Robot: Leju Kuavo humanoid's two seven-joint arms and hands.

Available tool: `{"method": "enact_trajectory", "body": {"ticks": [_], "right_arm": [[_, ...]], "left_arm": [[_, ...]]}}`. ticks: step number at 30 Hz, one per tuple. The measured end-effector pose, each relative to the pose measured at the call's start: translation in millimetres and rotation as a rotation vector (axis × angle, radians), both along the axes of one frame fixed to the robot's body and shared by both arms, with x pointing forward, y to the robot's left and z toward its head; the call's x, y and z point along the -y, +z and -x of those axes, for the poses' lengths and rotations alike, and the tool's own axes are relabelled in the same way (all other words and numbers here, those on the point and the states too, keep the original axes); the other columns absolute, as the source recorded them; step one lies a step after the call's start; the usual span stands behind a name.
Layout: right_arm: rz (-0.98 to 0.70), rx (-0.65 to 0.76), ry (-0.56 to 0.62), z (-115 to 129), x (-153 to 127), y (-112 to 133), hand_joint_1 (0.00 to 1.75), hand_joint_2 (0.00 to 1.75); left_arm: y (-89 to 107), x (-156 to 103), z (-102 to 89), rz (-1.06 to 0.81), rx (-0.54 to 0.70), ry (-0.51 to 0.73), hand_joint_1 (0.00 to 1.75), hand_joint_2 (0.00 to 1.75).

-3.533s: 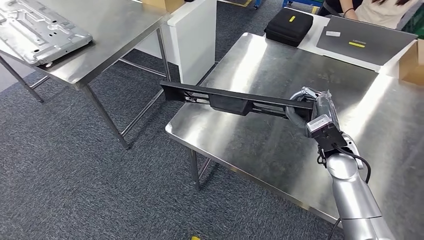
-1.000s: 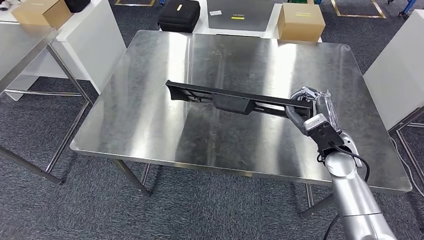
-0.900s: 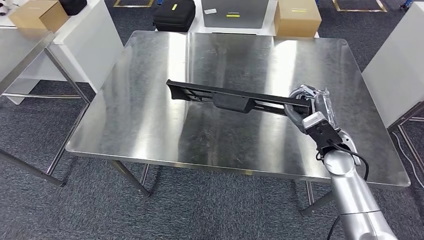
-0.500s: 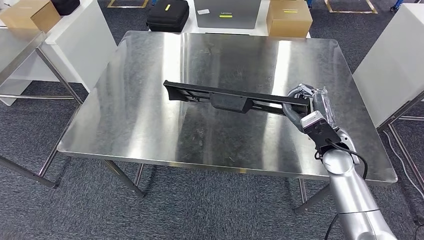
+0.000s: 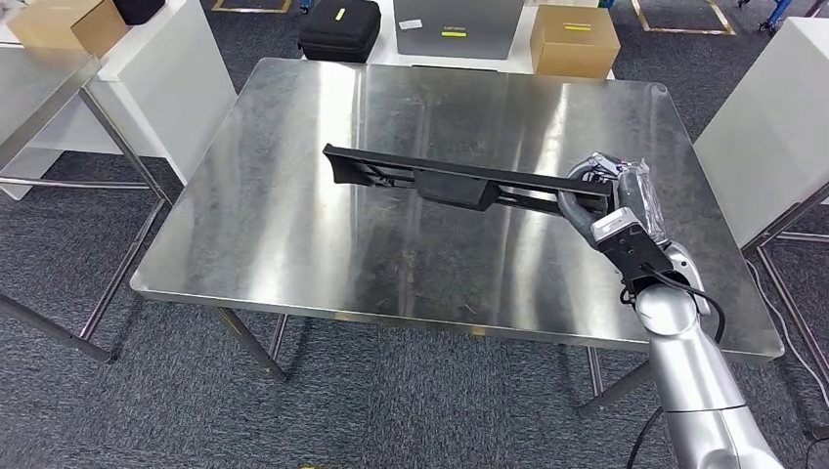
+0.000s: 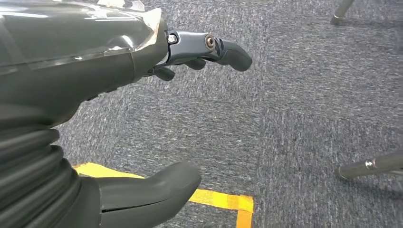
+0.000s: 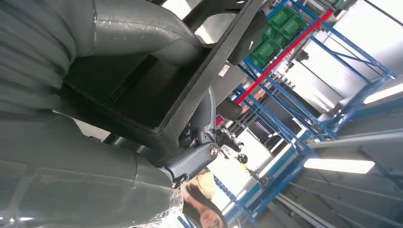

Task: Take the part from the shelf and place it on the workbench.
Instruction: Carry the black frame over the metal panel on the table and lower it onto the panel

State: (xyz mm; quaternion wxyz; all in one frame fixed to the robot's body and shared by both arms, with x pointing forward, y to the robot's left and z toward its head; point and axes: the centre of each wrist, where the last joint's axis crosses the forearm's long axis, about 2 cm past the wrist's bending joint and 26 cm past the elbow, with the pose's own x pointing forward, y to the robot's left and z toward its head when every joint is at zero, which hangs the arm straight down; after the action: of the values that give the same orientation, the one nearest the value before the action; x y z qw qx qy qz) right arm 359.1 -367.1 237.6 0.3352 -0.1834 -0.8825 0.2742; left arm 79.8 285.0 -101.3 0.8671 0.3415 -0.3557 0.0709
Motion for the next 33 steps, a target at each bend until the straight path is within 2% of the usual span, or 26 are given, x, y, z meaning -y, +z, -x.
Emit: {"method": "enact_trajectory", "body": {"ticks": [33], "right_arm": [[0.033,0.023,-0.049,-3.9,3.3,5.1,1.75,1.75]], "left_arm": [[0.8,1.6,-4.3,0.001,0.009,-0.002,0.0,1.75]]}}
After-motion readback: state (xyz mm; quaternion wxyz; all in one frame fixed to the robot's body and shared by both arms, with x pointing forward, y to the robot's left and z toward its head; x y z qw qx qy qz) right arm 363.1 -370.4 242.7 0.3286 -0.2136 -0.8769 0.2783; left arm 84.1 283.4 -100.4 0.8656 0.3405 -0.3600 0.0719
